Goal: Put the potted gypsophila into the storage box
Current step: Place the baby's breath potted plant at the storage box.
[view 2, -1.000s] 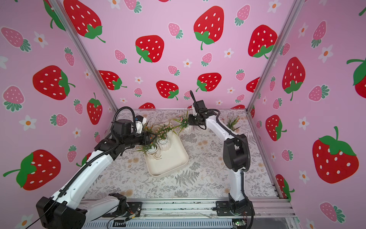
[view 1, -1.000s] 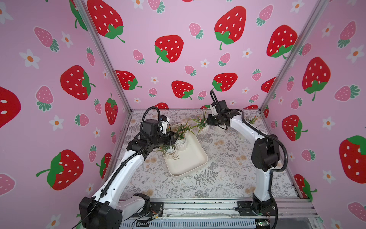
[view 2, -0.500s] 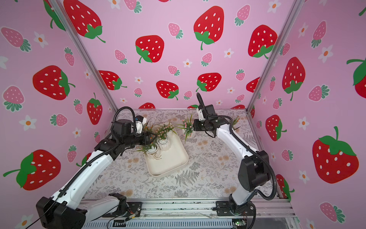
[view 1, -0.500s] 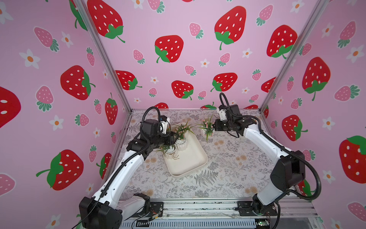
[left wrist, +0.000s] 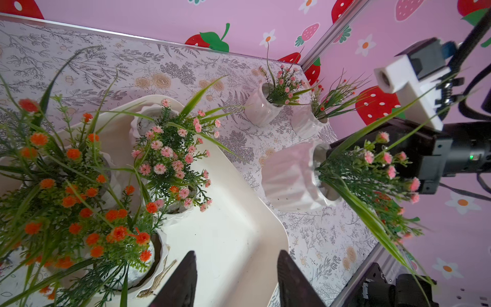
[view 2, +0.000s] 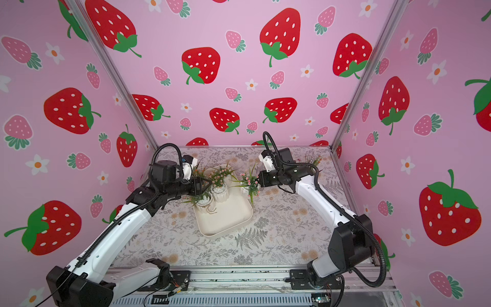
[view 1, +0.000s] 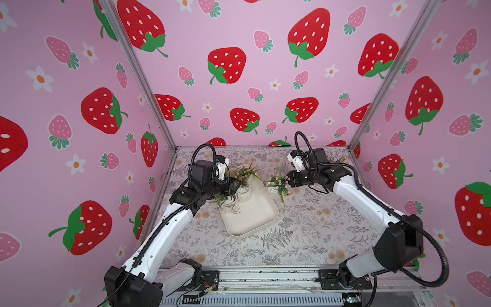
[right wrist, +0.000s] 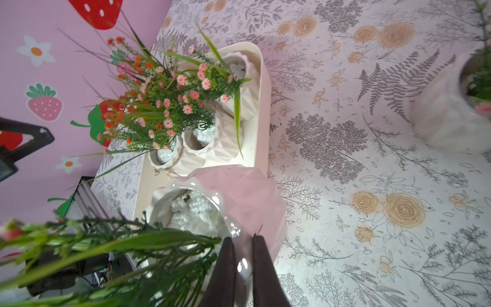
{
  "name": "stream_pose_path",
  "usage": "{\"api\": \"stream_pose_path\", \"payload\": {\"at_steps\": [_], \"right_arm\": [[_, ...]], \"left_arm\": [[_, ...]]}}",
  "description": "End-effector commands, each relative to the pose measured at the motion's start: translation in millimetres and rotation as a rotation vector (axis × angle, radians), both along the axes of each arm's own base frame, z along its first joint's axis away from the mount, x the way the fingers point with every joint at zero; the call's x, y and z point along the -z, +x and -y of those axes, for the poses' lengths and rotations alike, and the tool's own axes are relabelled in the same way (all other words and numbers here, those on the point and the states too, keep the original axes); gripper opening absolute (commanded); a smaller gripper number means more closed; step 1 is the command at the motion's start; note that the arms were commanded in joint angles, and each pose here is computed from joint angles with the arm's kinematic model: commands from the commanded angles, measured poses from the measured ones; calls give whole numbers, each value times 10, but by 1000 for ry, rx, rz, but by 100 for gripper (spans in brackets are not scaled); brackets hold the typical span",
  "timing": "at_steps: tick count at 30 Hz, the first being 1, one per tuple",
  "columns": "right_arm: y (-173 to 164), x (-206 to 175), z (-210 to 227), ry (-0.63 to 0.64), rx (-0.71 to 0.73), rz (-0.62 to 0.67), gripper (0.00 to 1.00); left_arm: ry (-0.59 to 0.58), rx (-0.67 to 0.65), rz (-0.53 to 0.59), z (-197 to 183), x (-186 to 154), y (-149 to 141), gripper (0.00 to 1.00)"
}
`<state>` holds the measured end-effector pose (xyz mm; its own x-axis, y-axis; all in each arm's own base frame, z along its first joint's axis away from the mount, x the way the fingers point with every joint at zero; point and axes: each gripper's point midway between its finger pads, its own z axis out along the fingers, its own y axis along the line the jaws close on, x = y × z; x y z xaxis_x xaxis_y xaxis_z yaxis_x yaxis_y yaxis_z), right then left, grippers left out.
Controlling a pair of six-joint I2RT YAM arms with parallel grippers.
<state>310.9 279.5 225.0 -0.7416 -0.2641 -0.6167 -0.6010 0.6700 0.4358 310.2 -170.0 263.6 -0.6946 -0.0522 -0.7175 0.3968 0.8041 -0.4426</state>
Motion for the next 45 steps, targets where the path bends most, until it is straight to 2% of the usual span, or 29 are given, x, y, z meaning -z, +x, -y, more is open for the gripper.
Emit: {"api": "stream_pose_path", "payload": {"at_steps": [1,6,11,30,45], "right_arm": [[-316,-283,-255,76,-190,81,0],[-464,-115,-458,39,-278,58,0],[-434,94,-592,33,-298,13,0],[61,614,-862,-36,-221,-38,0],[384,906,-904,-135,-126,-42,0]], "left_arm": [[-9,10,28,28,-82,-13,51],[0,11,27,34,-66,-15,51],[14,7,30,22,-49,-10,51],[37,4,13,16,17,21,52],[34,4,17,15,-5,13,51]]}}
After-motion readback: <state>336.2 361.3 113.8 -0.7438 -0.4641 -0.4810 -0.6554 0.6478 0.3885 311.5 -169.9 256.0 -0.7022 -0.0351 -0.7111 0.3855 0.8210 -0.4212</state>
